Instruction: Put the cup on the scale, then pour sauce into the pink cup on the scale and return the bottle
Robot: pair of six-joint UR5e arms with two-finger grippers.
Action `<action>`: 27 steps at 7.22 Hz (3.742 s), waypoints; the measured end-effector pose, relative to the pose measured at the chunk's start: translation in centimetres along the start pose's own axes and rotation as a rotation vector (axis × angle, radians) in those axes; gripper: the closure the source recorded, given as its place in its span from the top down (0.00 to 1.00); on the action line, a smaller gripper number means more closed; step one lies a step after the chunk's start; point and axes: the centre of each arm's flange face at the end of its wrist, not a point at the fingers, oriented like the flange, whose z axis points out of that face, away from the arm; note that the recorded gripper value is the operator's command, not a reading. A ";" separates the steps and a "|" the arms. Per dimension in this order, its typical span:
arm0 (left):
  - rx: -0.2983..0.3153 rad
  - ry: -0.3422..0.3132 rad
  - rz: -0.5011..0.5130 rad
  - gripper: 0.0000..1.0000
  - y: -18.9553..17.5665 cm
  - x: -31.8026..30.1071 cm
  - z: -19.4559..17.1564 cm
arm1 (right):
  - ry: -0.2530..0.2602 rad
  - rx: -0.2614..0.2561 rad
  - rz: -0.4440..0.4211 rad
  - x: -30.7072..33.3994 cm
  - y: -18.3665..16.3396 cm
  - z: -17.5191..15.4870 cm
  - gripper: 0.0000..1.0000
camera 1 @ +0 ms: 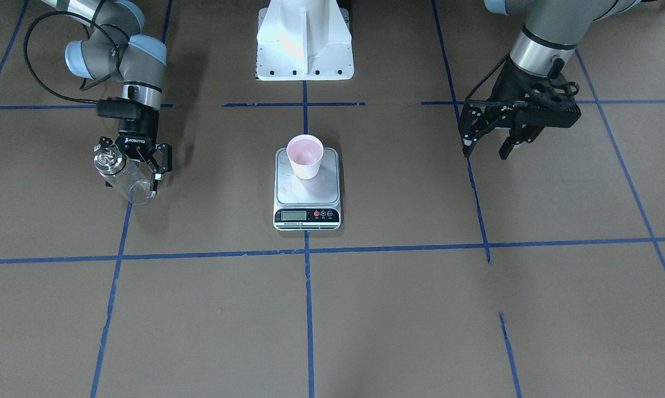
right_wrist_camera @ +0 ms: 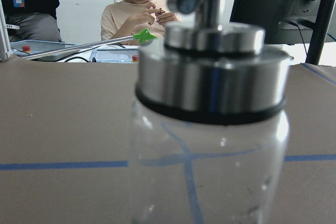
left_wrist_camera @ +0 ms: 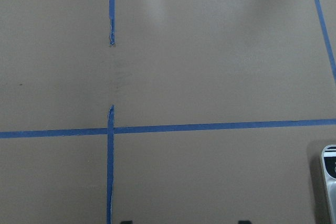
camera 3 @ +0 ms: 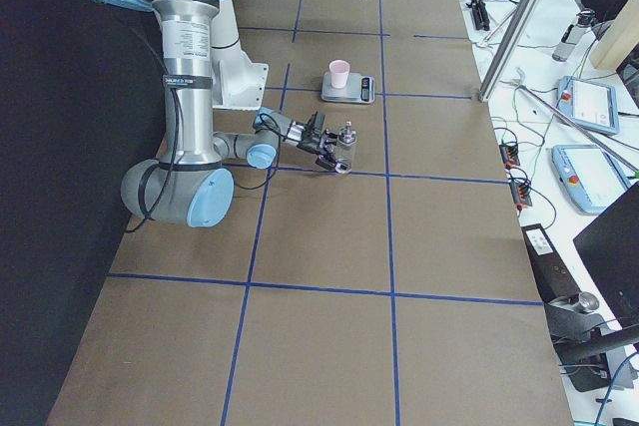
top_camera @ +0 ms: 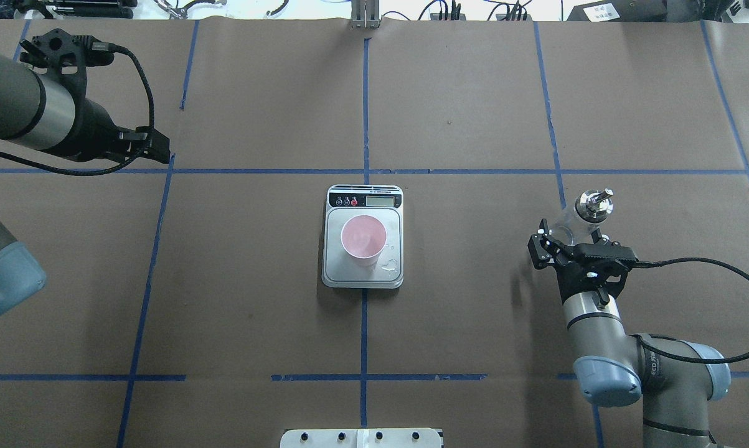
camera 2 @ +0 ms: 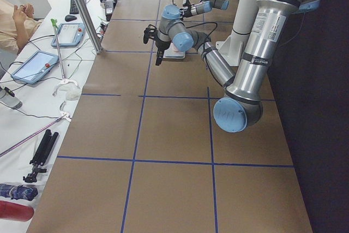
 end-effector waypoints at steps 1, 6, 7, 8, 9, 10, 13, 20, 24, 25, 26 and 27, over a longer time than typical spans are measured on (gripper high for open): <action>0.000 0.000 0.000 0.73 0.0 0.0 0.0 | -0.002 0.002 0.004 0.0 -0.2 -0.1 1.00; -0.002 -0.001 0.000 0.73 0.0 0.0 0.1 | -0.038 -0.002 0.031 0.2 -0.3 -2.4 1.00; -0.002 -0.001 0.000 0.73 0.0 0.0 0.1 | -0.048 -0.014 0.028 0.6 0.1 -3.3 1.00; -0.002 0.001 0.000 0.73 0.0 0.1 0.0 | -0.059 -0.030 0.011 1.6 0.6 -4.4 1.00; -0.003 0.004 0.002 0.73 0.0 0.2 -0.1 | -0.072 -0.050 -0.011 2.7 1.1 -5.6 1.00; -0.003 0.007 0.002 0.73 0.0 0.3 -0.1 | -0.084 -0.071 -0.031 3.6 1.5 -6.6 1.00; -0.005 0.006 0.003 0.73 0.0 0.2 -0.1 | -0.128 -0.162 -0.030 8.4 1.7 -8.2 1.00; -0.008 0.001 0.015 0.73 -0.1 0.1 0.4 | -0.165 -0.254 -0.103 14.0 1.2 -7.9 1.00; -0.014 -0.013 0.050 0.73 -0.4 -0.3 1.3 | -0.127 -0.262 -0.151 15.9 1.0 -6.4 1.00; -0.016 -0.018 0.077 0.73 -0.5 -0.5 1.6 | -0.120 -0.262 -0.157 16.3 0.8 -6.0 1.00; -0.020 -0.025 0.097 0.73 -0.6 -0.8 1.9 | -0.121 -0.262 -0.162 16.8 0.6 -5.6 1.00; -0.024 -0.034 0.116 0.73 -0.7 -1.2 2.3 | -0.134 -0.264 -0.163 18.3 0.7 -4.6 1.00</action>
